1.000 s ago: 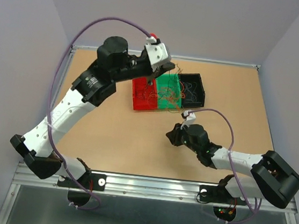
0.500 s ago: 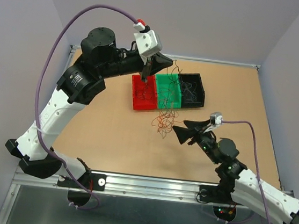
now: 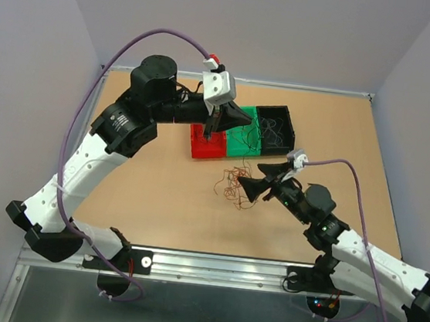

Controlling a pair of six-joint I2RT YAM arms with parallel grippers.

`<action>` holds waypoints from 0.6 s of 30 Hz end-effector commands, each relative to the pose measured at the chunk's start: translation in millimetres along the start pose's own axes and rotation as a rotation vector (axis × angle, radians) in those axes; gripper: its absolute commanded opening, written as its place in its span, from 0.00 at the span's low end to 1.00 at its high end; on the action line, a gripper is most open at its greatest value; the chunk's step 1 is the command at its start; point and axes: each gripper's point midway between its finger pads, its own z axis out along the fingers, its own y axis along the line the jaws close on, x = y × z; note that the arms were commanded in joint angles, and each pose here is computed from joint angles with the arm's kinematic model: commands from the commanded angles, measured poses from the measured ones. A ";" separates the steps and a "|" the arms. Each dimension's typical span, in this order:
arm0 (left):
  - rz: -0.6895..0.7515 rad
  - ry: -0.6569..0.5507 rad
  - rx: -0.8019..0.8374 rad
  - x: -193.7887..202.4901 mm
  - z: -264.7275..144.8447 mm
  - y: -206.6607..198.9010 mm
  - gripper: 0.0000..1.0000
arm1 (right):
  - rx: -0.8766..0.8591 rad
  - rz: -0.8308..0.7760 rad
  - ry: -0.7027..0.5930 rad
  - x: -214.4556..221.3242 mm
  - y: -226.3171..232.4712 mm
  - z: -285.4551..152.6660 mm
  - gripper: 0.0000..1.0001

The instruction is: Untangle the cables

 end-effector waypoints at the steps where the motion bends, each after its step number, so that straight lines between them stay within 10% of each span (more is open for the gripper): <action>1: 0.090 -0.119 0.062 -42.3 -12.6 -19.6 0.00 | -0.096 -0.079 -0.055 -26.7 20.8 26.4 0.91; 11: 0.142 -0.198 -0.043 -86.7 -26.3 -6.1 0.00 | -0.120 -0.005 0.119 63.2 7.8 39.2 0.55; 18: 0.113 -0.329 -0.643 -155.0 -86.1 82.8 0.00 | -0.030 0.119 0.179 115.0 -13.0 -0.7 0.47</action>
